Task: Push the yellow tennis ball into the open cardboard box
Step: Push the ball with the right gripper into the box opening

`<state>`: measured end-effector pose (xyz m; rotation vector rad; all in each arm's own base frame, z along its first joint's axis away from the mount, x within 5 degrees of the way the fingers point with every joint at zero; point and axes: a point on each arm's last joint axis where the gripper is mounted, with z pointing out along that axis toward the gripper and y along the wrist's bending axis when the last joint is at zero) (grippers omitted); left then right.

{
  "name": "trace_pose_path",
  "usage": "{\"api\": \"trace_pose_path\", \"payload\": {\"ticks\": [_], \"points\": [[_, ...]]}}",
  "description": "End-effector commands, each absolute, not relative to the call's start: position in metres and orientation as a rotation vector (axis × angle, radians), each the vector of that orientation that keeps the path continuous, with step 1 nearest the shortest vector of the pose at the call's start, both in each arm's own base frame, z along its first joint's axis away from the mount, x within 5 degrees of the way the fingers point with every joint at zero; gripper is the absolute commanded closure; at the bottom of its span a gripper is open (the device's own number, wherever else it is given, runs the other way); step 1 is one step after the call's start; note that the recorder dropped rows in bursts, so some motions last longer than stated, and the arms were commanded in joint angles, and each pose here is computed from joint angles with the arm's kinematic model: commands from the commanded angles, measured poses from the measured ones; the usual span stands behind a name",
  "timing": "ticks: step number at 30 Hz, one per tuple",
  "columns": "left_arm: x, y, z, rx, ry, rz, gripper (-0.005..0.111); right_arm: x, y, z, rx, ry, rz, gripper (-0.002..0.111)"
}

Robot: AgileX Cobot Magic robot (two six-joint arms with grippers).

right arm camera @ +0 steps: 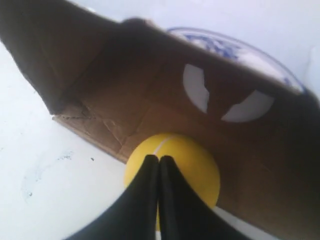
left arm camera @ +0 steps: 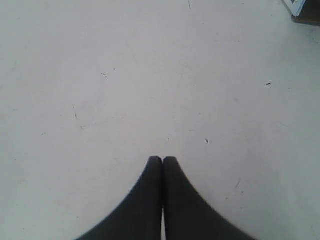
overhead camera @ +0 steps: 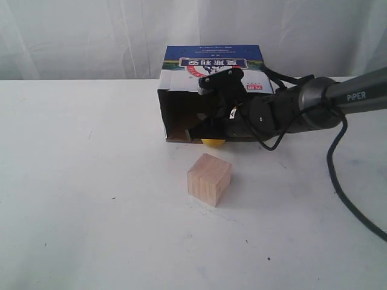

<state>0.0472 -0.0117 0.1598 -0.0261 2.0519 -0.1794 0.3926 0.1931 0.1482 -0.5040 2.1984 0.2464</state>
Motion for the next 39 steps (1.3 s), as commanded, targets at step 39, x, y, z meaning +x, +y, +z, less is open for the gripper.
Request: {"api": "trace_pose_path", "payload": {"ticks": [39], "points": [[0.045, -0.013, 0.154, -0.027, 2.101, -0.207, 0.107, 0.411, 0.121, 0.155, -0.335, 2.326, 0.146, 0.108]]}}
